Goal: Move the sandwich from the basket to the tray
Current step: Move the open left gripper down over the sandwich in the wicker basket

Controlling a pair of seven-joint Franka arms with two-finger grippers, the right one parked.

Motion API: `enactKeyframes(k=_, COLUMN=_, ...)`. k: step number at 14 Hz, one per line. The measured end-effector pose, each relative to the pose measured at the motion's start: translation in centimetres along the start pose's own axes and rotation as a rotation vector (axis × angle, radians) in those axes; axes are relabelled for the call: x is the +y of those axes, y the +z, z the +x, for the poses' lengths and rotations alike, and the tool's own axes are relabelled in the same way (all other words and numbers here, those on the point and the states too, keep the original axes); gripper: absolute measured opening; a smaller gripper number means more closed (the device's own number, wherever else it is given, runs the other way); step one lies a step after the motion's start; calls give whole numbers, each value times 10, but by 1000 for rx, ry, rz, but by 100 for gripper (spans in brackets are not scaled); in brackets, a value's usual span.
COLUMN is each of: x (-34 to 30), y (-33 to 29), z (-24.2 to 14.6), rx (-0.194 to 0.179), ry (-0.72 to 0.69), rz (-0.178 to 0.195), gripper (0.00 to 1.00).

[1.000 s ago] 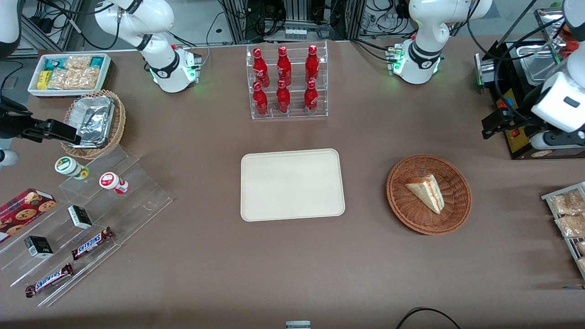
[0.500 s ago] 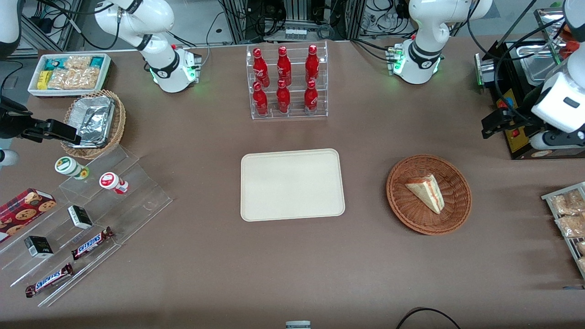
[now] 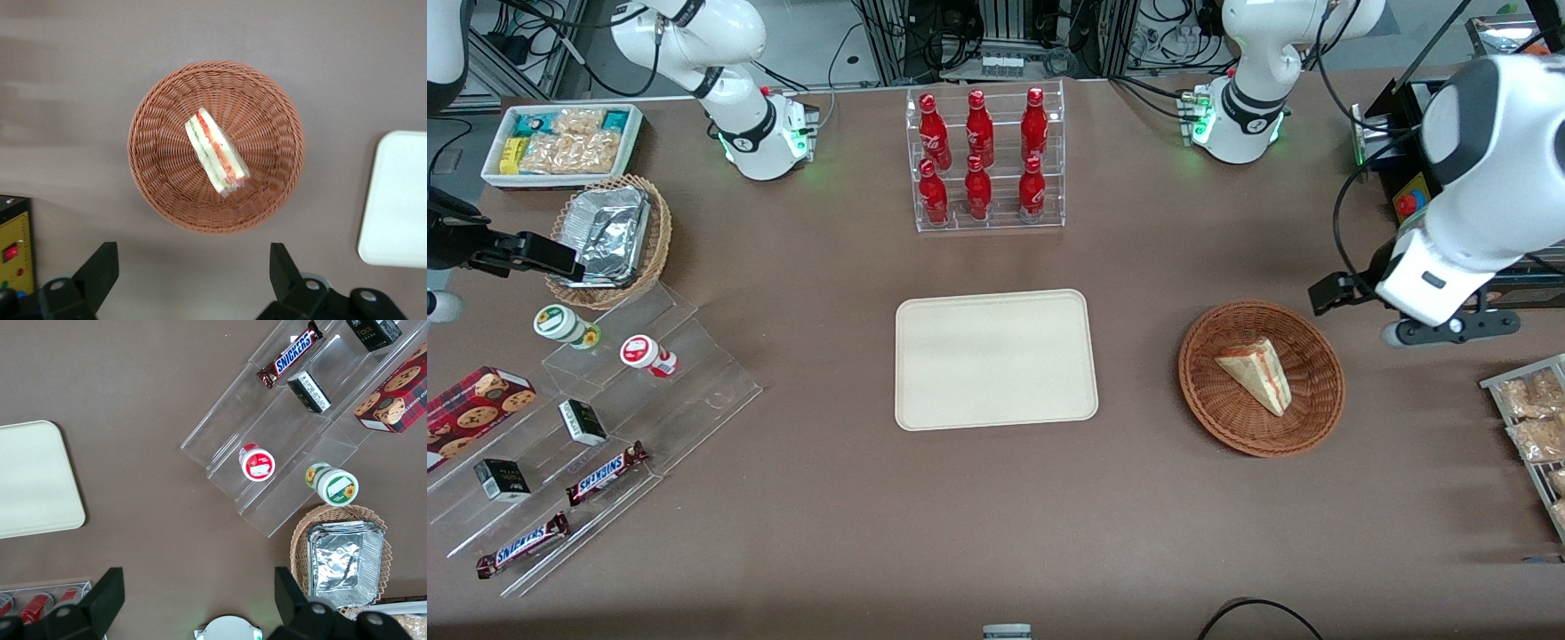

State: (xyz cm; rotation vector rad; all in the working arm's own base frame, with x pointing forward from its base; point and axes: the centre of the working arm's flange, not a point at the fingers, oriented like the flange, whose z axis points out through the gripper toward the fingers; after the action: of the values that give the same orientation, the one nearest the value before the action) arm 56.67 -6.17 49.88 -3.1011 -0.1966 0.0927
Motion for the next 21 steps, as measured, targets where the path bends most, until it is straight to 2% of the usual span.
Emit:
enactKeyframes(k=4, x=11, y=49, z=-4, rx=42, ry=-124, rz=4, gripper=100)
enactKeyframes(k=10, x=17, y=125, z=-20, rx=96, ry=-331, rz=-31, gripper=100)
enactKeyframes(k=21, x=20, y=226, z=-18, rx=95, ry=-419, rz=-56, gripper=100)
